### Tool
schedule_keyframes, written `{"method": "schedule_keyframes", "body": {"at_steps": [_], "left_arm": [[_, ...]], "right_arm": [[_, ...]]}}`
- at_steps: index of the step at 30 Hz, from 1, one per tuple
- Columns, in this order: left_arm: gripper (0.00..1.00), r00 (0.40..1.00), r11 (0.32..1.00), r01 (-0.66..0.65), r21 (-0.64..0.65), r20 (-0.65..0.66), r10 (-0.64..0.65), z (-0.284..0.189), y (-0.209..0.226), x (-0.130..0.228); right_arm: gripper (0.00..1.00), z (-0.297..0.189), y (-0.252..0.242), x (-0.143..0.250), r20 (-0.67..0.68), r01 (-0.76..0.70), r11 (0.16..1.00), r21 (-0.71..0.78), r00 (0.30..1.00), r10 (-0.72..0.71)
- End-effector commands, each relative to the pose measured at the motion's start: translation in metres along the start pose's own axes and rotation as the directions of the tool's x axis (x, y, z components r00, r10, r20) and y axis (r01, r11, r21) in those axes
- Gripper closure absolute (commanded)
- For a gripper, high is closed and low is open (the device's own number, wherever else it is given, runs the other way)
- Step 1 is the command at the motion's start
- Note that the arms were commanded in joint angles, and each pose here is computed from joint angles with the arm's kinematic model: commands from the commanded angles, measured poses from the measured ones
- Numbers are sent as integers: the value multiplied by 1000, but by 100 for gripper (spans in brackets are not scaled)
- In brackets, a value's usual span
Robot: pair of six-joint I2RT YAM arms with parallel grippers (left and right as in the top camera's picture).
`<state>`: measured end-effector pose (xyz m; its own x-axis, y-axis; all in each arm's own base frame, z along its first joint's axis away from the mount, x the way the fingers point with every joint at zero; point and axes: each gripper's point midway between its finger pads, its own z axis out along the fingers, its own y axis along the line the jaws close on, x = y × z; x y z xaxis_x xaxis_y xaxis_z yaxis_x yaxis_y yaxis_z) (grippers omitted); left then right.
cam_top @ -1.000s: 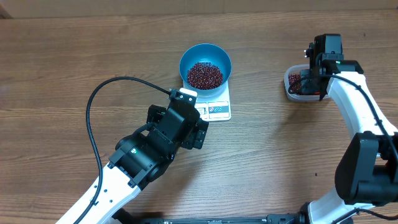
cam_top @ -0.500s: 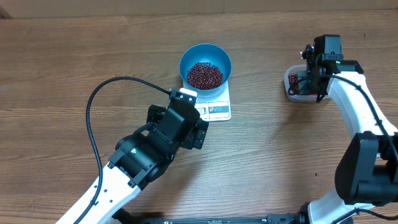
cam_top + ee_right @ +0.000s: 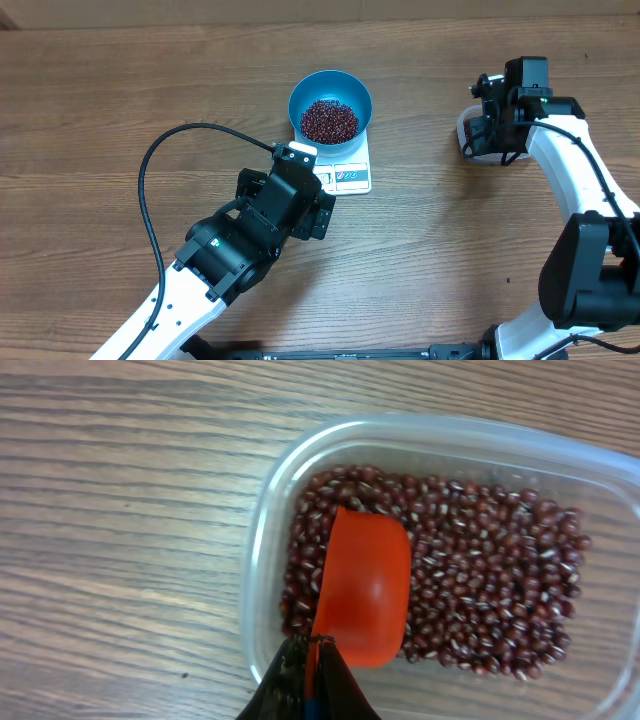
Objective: Scoop item into bowl and weigh 150g on scale
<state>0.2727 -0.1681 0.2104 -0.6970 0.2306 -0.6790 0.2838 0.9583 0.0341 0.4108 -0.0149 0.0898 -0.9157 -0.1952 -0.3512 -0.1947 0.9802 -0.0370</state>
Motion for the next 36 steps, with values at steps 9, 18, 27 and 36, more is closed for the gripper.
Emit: {"method": "schedule_keyframes", "body": {"at_steps": [9,18,27,36], "left_arm": [[1,1000,1000,-3,-12,-6,3,2,4,1],[1,1000,1000,-3,-12,-6,3,2,4,1],[1,1000,1000,-3,-12,-6,3,2,4,1],[0,1000,1000,-3,-12,-6,3,2,4,1]], "right_arm": [[96,1,14,5,-13,20,996,-86,1000,-21],[96,-1,33,0,20,20,981,-195,1000,-16],[96,-2,36,-5,44,25,976,-214,999,-16],[96,-2,24,-8,58,-2,980,-201,998,14]]}}
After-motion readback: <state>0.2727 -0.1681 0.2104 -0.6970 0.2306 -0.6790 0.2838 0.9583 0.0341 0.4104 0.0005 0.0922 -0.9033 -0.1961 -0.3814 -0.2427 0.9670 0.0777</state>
